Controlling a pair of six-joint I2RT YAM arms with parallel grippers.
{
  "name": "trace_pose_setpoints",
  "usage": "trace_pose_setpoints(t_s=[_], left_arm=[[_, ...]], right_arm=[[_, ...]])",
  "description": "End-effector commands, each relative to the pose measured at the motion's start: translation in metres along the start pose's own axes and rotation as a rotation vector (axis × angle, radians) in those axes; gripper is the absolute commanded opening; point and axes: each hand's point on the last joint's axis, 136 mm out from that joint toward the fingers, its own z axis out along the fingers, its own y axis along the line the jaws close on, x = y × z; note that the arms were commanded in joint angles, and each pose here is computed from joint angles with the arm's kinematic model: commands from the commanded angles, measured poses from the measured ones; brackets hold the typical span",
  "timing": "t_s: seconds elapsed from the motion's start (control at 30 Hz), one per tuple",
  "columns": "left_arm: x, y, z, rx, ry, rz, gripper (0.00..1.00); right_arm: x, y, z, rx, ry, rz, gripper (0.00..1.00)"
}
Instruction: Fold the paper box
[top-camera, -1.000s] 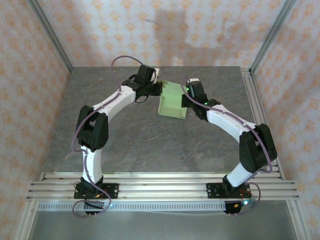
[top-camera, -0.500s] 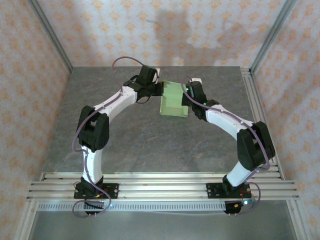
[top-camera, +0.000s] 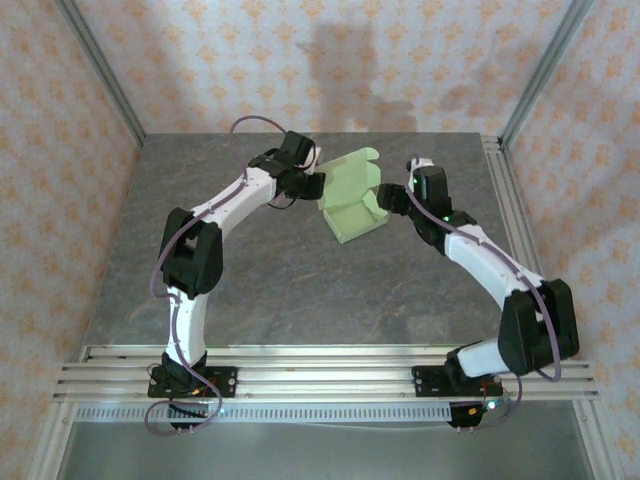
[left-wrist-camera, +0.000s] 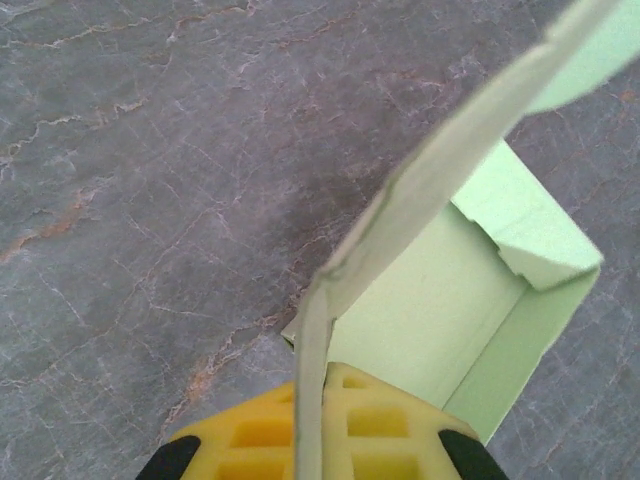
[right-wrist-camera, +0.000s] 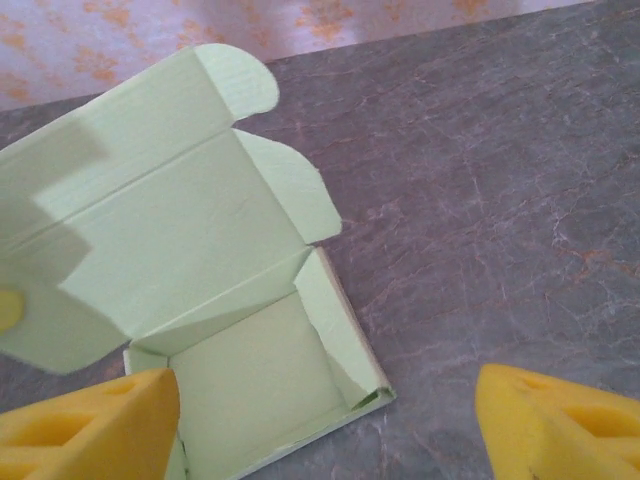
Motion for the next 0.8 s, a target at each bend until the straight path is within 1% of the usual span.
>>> trace_pose_setpoints(t_s=[0.0,0.1,0.23,0.33,0.4,0.47,0.6,0.7,0.77], left_arm=[[0.016,-0.006,0.001,0.060,0.088,0.060,0.00],[0.022,-0.007,-0.001,0.117,0.127,0.083,0.00],[0.030,-0.005,-0.010,0.174,0.167,0.117,0.00],[0.038,-0.007,-0.018,0.224,0.198,0.151,0.00],[0.042,-0.006,-0.023,0.250,0.215,0.167,0.00],[0.046,-0.004,-0.027,0.260,0.230,0.164,0.00],[0.049,0.001,-0.027,0.254,0.238,0.157,0.00],[0.049,0.000,-0.024,0.259,0.237,0.146,0.00],[0.049,0.001,-0.022,0.256,0.235,0.140,0.00]], right_arm=[[0.018,0.009,0.001,-0.092,0.041,-0.080,0.77],[0.030,0.010,0.010,-0.162,0.137,-0.094,0.75],[0.039,0.006,0.033,-0.174,0.250,-0.068,0.69],[0.053,0.010,0.050,-0.214,0.323,-0.061,0.65],[0.063,0.008,0.060,-0.209,0.365,-0.051,0.59],[0.074,0.005,0.069,-0.195,0.415,-0.032,0.46],[0.092,0.004,0.080,-0.193,0.480,0.024,0.32],[0.106,0.009,0.081,-0.206,0.510,0.042,0.29],[0.114,0.011,0.081,-0.197,0.521,0.032,0.25]])
